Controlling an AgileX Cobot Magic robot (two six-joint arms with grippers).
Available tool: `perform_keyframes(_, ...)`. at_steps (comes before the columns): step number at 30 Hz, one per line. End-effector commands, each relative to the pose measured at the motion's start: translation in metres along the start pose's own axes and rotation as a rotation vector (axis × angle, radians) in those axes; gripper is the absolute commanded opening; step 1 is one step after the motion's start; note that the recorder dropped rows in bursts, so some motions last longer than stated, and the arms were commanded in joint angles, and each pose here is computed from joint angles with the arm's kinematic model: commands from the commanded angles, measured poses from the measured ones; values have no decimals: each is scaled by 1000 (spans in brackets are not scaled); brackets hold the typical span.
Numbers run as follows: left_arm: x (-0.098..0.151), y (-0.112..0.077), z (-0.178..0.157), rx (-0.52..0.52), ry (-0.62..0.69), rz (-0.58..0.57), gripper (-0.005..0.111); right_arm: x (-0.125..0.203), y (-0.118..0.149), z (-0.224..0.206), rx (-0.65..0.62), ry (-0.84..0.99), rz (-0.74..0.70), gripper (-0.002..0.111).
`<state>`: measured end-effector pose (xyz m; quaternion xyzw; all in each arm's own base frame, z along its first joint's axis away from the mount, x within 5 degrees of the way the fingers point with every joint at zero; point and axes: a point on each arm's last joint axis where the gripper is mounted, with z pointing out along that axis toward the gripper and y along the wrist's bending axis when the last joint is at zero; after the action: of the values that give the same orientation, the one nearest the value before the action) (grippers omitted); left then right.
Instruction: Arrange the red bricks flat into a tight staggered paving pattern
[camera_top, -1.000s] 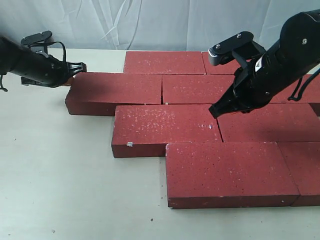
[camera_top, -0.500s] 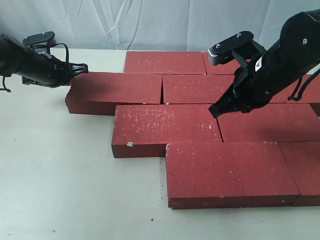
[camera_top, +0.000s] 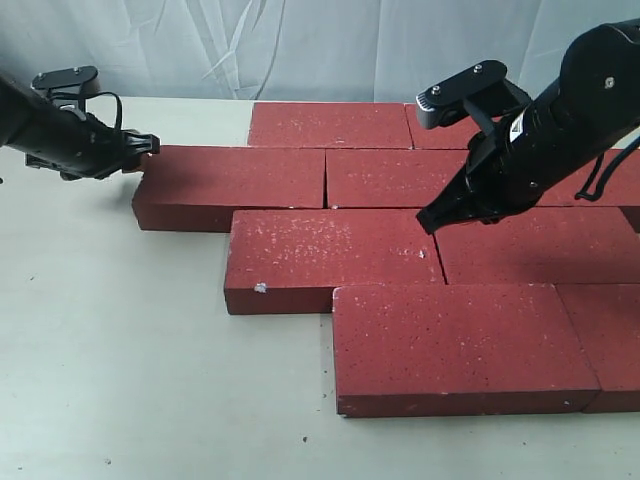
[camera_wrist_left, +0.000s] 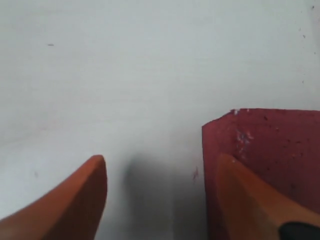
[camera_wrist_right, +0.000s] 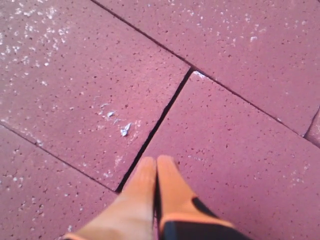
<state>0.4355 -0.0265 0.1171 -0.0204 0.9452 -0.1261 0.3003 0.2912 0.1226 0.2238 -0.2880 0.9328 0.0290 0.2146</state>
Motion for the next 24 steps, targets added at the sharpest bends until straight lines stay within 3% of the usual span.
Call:
perform_keyframes(1, 10, 10, -6, 67, 128, -31, 62, 0, -2, -3, 6, -14, 1, -1)
perform_keyframes(5, 10, 27, -11, 74, 150, -84, 62, 0, -1, -3, 3, -14, 5, -1)
perform_keyframes(12, 8, 32, -12, 57, 132, -94, 60, -1, -2, -3, 5, -24, 5, -1)
perform_keyframes(15, 9, 31, -12, 65, 136, -103, 43, -1, -2, -3, 5, -24, 5, -1)
perform_keyframes(19, 11, 21, -10, 96, 159, -93, 4, -2, -2, -2, 8, -33, 5, -1)
perform_keyframes(24, 13, 6, -7, 112, 165, -54, 0, -1, -2, -2, 7, -31, 5, -1)
